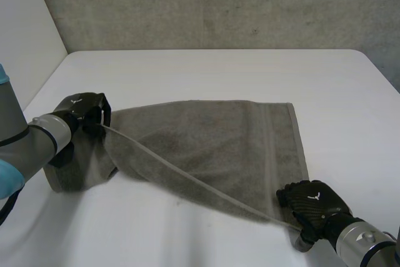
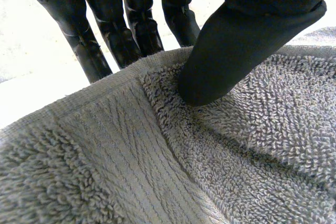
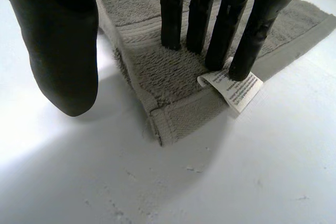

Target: Fold the towel.

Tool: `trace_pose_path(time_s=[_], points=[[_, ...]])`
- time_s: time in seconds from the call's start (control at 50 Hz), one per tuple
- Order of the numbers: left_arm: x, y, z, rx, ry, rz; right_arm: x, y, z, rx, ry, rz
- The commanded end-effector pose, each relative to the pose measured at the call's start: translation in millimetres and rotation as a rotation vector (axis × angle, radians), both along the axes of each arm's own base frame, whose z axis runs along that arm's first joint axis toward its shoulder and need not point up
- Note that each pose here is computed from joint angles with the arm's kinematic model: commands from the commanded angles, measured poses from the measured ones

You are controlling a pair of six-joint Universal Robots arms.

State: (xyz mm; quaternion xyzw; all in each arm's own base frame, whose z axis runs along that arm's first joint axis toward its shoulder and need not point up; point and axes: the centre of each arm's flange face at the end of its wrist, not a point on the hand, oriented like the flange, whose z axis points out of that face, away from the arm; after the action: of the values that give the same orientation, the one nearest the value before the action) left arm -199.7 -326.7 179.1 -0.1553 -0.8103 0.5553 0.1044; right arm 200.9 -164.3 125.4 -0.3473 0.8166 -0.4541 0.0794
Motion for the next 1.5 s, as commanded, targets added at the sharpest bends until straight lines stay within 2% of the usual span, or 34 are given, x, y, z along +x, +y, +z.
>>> trace_pose_path(time_s=[0.02,0.26,0.48,0.56,0.78,0.98,1.26,1.38,1.5], points=[[2,-2,-1,-0.001,-0.008,0.024,0,-1,-1,-0.007,0.001,-0.004],[2,-1,-4,0.006,-0.011,0.026,0,-11,1,-0.071,-0.009,-0.014],[3,21,-13,0.066,-0.023,0.007,-19,-42,25,-0.211,-0.045,-0.123],[4,28,-16,0.08,-0.025,0.007,-38,-64,37,-0.263,-0.049,-0.202],[8,49,-29,0.146,-0.036,0.007,-84,-107,55,-0.328,-0.068,-0.312],[10,79,-35,0.191,-0.047,-0.002,-88,-111,57,-0.336,-0.072,-0.315],[18,92,-25,0.144,-0.037,0.022,-86,-106,58,-0.301,-0.076,-0.309],[27,97,-4,0.061,-0.023,0.055,-86,-103,69,-0.324,-0.073,-0.307],[48,104,24,-0.056,-0.005,0.133,-81,-93,92,-0.339,-0.051,-0.249]])
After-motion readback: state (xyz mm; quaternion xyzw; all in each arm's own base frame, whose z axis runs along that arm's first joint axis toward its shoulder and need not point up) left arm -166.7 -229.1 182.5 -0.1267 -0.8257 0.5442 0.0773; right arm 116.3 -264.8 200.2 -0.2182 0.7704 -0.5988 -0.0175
